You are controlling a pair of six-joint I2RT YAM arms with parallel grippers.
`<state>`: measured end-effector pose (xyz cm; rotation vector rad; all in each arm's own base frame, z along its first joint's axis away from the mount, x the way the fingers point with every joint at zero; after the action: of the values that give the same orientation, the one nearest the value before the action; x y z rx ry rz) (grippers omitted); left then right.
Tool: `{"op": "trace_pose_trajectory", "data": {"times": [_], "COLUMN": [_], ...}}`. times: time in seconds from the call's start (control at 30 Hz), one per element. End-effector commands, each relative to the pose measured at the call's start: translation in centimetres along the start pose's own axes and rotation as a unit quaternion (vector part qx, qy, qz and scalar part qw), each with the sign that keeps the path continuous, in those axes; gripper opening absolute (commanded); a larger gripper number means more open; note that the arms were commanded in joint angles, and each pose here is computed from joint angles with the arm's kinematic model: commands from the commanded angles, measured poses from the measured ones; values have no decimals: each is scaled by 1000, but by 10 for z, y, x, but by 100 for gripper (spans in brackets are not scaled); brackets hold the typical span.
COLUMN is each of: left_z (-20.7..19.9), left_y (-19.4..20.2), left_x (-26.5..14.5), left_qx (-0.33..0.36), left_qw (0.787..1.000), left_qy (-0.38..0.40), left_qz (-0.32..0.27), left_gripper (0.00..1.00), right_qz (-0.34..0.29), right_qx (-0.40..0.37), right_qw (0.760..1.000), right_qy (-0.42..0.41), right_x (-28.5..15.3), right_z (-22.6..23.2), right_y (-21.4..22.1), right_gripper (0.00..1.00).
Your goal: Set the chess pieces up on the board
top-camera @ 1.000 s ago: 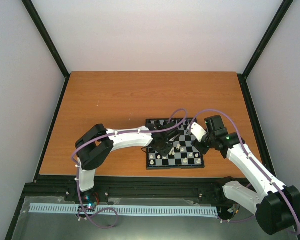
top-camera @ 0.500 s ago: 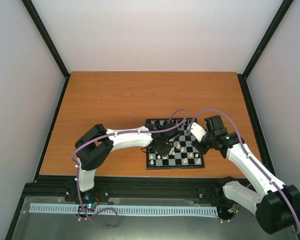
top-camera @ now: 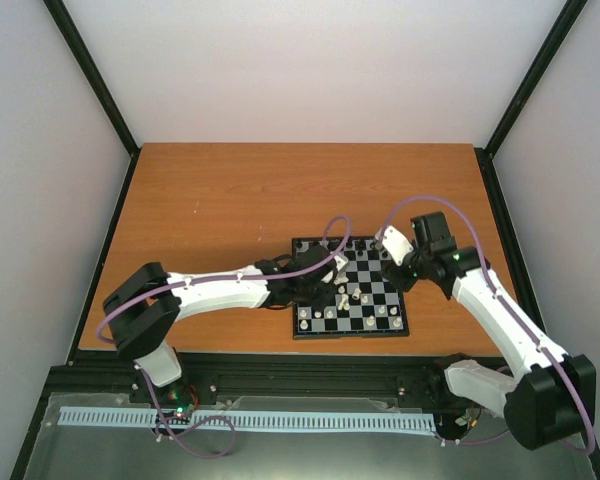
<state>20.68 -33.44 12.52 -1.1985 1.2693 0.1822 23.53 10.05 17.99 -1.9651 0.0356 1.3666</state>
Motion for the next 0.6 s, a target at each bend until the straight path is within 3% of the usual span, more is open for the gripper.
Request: {"op": "trace_pose_trajectory", "data": {"times": [0.0,0.2,0.33,0.57], "left_z": [-14,-16,-18,-20], "left_y": [-29,-28,-31,-33], "left_x": [-21,-36,-46,-55], "left_qx": [21,18,6,12], "left_qw": [991,981,977,976], "left_qy": [60,92,106,114], "left_qz": [-114,-172,-184,-187], "left_gripper": [10,12,14,15], "right_qz": [-47,-57,-68,-57], "right_qx": [31,73,103,119], "right_qw": [993,966,933,919], "right_qy": [-101,-242,-337,-372], "right_x": [-7,3,3,8], "right_z": [6,12,25,33], "right_y": [-34,-65,-74,-69], "right_gripper": [51,51,50,51]}}
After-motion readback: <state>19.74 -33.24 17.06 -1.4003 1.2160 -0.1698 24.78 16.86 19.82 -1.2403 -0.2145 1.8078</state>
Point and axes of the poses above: each gripper's point midway between its finger pads, its own x axis out along the fingers, its own z axis along the line the jaws close on, y = z × x, the point moved 5 cm from there along -x, back along the fingers, and after that the axes turned 6 degrees about -x, right-handed, at the moved point
